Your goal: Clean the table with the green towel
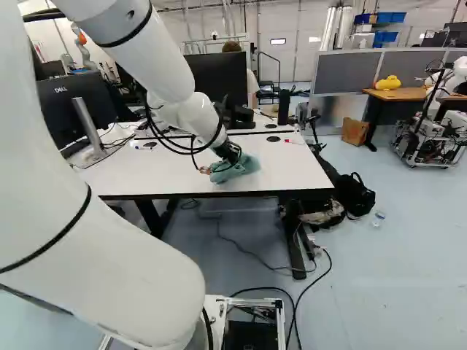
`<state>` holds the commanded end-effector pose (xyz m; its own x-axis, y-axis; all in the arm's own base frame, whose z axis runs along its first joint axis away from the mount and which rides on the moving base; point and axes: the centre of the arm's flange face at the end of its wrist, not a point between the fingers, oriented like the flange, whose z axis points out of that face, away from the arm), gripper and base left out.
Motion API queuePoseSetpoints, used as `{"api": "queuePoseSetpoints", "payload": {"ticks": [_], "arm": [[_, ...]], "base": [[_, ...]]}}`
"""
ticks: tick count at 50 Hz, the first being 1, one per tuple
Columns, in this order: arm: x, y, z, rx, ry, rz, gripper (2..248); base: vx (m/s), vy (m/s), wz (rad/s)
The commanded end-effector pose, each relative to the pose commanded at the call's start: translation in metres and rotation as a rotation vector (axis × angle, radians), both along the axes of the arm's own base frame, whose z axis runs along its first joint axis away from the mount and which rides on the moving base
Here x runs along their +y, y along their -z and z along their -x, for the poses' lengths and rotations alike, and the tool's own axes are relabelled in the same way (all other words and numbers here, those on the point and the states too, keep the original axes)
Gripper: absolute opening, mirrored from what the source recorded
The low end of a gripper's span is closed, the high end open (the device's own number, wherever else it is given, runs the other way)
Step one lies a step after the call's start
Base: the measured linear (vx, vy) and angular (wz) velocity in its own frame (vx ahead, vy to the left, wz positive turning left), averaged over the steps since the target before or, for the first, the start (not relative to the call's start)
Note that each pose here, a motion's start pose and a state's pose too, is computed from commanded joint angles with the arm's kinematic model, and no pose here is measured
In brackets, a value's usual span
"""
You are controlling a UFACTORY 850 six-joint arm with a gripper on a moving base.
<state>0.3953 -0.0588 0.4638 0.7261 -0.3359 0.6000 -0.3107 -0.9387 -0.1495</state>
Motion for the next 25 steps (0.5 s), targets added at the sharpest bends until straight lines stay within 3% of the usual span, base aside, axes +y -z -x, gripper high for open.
{"api": "queuePoseSetpoints", "payload": {"ticks": [25], "arm": [[-0.0095, 0.0004, -0.0099, 0.020, 0.017, -0.006, 30]], "base": [[0.000, 0.000, 0.000]]}}
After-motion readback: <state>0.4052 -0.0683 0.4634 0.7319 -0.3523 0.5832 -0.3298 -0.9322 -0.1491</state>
